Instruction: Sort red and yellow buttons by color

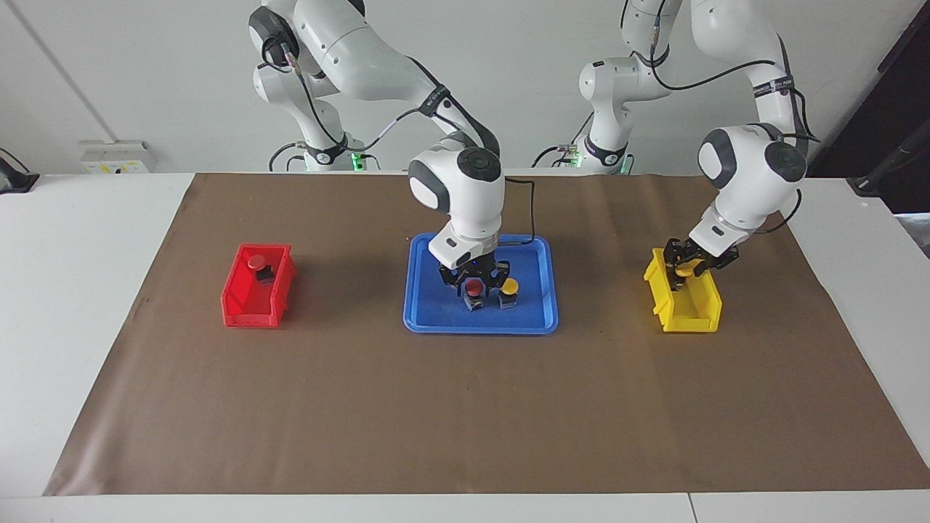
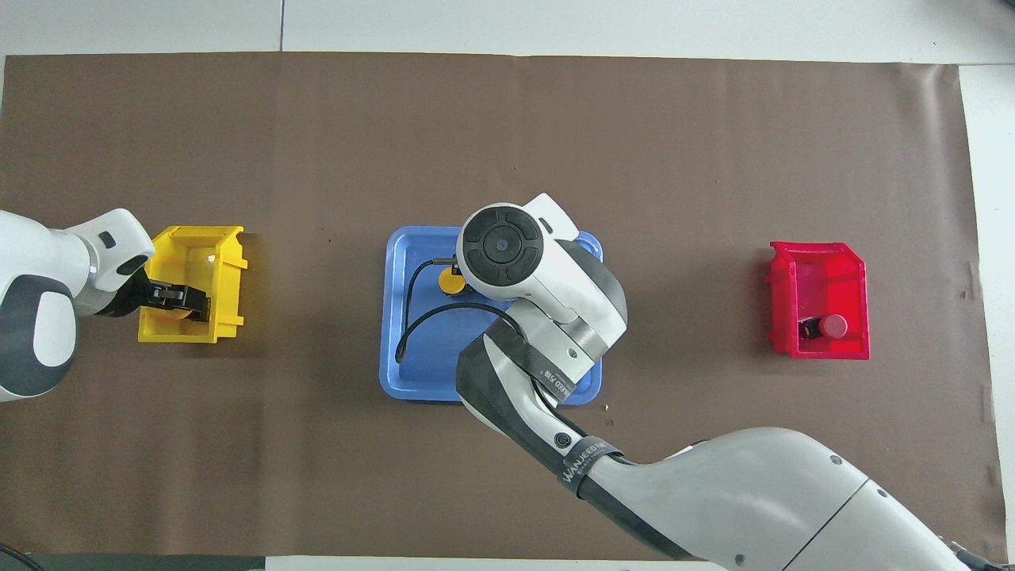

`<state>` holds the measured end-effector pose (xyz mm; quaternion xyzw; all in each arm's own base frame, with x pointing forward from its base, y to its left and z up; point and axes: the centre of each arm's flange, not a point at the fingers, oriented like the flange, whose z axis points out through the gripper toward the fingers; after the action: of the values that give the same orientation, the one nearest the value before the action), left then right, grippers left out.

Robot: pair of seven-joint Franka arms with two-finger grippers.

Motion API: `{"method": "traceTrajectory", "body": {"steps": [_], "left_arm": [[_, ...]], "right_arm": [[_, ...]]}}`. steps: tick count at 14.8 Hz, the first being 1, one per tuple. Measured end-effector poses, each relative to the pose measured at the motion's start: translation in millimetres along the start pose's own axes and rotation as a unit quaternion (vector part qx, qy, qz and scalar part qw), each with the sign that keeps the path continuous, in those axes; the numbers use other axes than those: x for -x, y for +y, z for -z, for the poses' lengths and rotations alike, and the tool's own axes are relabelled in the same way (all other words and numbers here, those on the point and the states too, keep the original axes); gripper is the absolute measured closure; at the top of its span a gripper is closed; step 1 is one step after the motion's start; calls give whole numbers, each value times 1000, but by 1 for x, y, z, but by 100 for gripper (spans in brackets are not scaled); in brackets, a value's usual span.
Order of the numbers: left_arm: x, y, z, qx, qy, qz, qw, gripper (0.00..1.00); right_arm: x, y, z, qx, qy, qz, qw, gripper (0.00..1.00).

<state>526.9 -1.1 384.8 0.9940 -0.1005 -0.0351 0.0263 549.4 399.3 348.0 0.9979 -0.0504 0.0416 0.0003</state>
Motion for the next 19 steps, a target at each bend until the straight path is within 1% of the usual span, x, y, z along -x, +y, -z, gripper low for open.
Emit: {"method": "traceTrajectory", "body": {"steps": [2, 3, 4, 5, 6, 7, 8, 10, 11, 13, 14, 16, 19], "left_arm": [[-11, 1, 52, 3, -4, -3, 1000, 30], [-16, 2, 84, 3, -1, -4, 1000, 24], [-18, 5, 114, 1, 7, -2, 1000, 15], [-20, 11, 139, -1, 18, 9, 1000, 4], [-24, 26, 154, -1, 30, 29, 999, 4], [-30, 57, 156, 0, 38, 53, 998, 1], [-36, 100, 145, 1, 44, 72, 996, 0], [-38, 204, 108, 5, 50, 89, 995, 0], [-36, 249, 87, 8, 51, 96, 994, 0], [-31, 319, 48, 13, 51, 113, 992, 0], [-29, 345, 29, 14, 50, 121, 991, 0], [-27, 379, -3, 17, 49, 133, 990, 0], [-30, 393, -35, 13, 43, 138, 989, 2]], "right_arm": [[-6, 4, 7, 6, -2, -5, 1000, 59], [-15, 11, 19, 17, -7, -5, 1000, 59], [-28, 23, 36, 30, -14, 2, 999, 59], [-46, 44, 57, 42, -20, 12, 999, 59], [-65, 76, 79, 50, -27, 24, 998, 59], [-82, 118, 101, 52, -37, 36, 997, 59], [-96, 163, 118, 47, -47, 47, 997, 59], [-112, 255, 138, 28, -64, 76, 995, 59], [-113, 297, 139, 20, -72, 89, 993, 59], [-109, 358, 131, 13, -88, 110, 990, 59], [-107, 380, 124, 11, -94, 119, 988, 59], [-103, 408, 108, 9, -93, 138, 986, 59], [-94, 438, 84, 8, -74, 166, 983, 59]]}}
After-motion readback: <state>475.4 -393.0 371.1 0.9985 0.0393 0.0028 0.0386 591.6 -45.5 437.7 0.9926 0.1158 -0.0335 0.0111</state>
